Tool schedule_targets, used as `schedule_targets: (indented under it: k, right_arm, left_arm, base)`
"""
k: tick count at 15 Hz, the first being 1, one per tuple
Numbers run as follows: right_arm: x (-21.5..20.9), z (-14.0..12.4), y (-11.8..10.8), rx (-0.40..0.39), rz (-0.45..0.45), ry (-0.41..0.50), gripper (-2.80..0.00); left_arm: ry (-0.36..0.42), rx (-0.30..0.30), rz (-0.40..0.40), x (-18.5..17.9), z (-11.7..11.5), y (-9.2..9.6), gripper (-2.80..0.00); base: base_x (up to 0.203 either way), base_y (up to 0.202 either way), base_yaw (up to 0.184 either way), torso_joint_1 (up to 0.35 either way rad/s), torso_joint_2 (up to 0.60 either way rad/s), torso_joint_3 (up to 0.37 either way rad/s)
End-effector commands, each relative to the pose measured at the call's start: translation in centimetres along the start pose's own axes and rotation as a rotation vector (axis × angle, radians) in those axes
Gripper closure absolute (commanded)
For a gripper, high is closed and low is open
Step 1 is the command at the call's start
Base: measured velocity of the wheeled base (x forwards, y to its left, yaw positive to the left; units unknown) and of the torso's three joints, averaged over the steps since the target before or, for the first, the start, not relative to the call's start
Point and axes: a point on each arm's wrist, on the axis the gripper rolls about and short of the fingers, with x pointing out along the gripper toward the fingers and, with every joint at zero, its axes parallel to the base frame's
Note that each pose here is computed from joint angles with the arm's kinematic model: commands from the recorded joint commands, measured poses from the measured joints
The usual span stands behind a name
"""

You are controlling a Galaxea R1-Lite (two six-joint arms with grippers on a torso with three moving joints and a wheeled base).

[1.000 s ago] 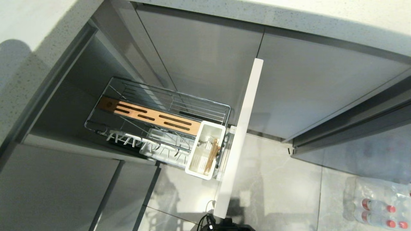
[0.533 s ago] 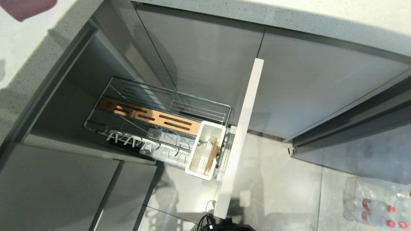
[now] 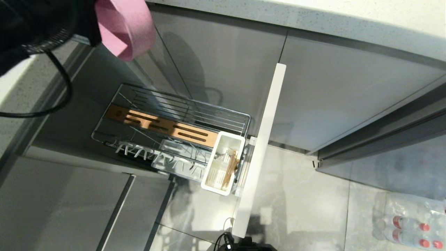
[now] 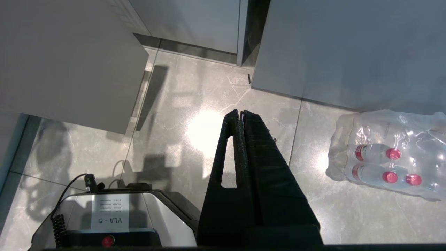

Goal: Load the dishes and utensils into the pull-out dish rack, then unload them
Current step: Pick up the bowl and place it in the cupboard

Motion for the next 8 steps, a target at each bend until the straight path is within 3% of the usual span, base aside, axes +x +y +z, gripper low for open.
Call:
schedule_targets:
  k: [1,4,8]
  right_arm:
    - [0.0,0.0,0.0,0.0,0.001,0.0,0.0]
    - [0.0,0.0,0.0,0.0,0.0,0.0,0.0]
    - [0.0,0.0,0.0,0.0,0.001,0.0,0.0]
  left_arm:
    - [0.027,0.005,0.079,1.4,-3.3,1.7,0.0]
    - [0.059,-0.06,0.121,1.8,-5.7,2.5,0.0]
    - [0.079,-0.069,0.231,1.8,-8.4,5.7,0.0]
  base:
    - [0.0,0.0,0.0,0.0,0.0,0.0]
    - [0.0,0.0,0.0,0.0,0.0,0.0]
    - [0.0,0.0,0.0,0.0,0.0,0.0]
